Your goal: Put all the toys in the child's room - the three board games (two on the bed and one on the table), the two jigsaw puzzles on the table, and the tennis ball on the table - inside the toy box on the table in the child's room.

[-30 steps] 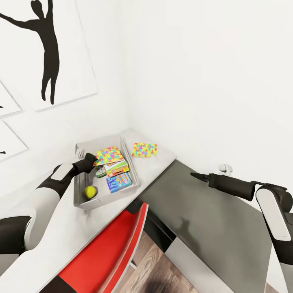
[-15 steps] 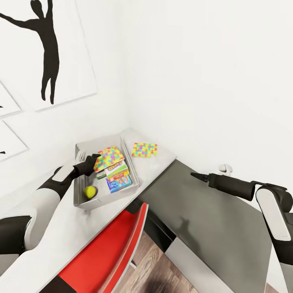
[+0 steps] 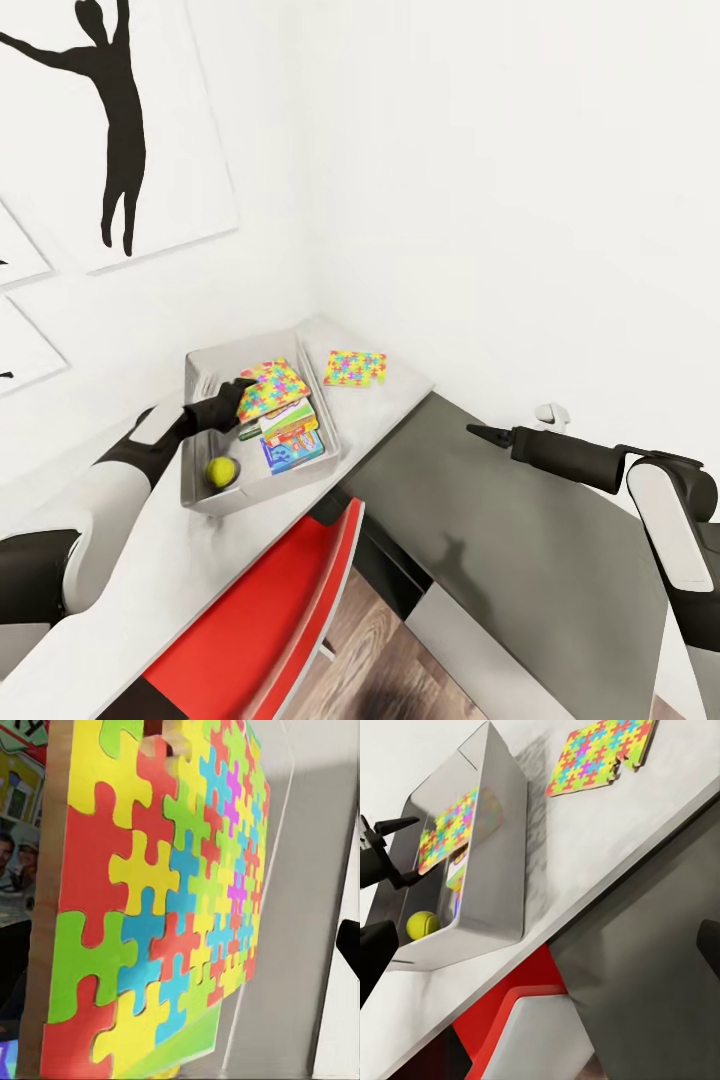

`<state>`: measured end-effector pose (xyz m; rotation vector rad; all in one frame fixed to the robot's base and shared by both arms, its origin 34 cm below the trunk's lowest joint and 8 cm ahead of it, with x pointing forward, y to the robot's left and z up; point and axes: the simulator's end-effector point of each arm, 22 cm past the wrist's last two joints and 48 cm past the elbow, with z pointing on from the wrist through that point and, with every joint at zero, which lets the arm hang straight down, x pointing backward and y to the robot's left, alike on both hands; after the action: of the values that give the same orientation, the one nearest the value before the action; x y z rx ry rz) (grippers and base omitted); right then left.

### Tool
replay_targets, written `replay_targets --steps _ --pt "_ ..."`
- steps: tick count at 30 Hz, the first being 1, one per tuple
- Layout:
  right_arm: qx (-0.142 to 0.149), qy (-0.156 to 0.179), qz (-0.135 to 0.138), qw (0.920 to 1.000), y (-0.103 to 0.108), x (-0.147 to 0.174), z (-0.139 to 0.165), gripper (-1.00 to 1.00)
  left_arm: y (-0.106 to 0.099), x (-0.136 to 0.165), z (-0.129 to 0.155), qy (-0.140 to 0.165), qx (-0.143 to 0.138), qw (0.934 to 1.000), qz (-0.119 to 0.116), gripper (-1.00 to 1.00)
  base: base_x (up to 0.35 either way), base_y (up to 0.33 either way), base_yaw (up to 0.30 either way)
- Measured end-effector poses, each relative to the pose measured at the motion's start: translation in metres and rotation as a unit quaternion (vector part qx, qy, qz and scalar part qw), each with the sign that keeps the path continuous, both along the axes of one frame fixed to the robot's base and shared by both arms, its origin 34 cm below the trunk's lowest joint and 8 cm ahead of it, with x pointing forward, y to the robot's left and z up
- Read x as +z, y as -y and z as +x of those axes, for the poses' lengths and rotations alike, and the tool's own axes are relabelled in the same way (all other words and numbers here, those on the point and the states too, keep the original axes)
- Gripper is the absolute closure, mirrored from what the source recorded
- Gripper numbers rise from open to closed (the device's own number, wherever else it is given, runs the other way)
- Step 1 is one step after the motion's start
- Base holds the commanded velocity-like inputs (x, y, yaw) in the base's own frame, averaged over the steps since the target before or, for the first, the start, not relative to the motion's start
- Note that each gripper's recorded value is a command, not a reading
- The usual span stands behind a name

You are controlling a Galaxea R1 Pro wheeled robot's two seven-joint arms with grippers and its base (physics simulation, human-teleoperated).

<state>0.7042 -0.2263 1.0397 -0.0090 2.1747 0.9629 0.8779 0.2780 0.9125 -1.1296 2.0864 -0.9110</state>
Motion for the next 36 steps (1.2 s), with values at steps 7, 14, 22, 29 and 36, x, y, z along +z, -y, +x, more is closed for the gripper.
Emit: replay_targets --steps 7,14,22,29,36 --pt "0.000 0.000 0.000 1.0000 0.000 0.000 0.000 -1.00 0.014 0.009 -0.001 -0.001 -0.028 0.9994 -0.018 -1.00 0.000 0.000 0.000" --pt "0.000 0.000 0.000 1.0000 0.000 0.000 0.000 -1.00 0.024 0.022 -0.002 0.001 -0.036 0.9969 -0.070 -1.00 0.000 0.000 0.000" --pt "0.000 0.000 0.000 1.0000 0.000 0.000 0.000 -1.00 0.027 0.024 -0.007 -0.013 -0.043 0.9944 -0.096 -1.00 0.000 0.000 0.000" --pt "0.000 0.000 0.000 1.0000 0.000 0.000 0.000 -1.00 0.027 0.019 -0.013 -0.033 -0.049 0.9936 -0.096 -1.00 0.000 0.000 0.000" --pt "0.000 0.000 0.000 1.0000 0.000 0.000 0.000 -1.00 0.027 0.016 -0.019 -0.049 -0.055 0.9922 -0.101 -1.00 0.000 0.000 0.000"
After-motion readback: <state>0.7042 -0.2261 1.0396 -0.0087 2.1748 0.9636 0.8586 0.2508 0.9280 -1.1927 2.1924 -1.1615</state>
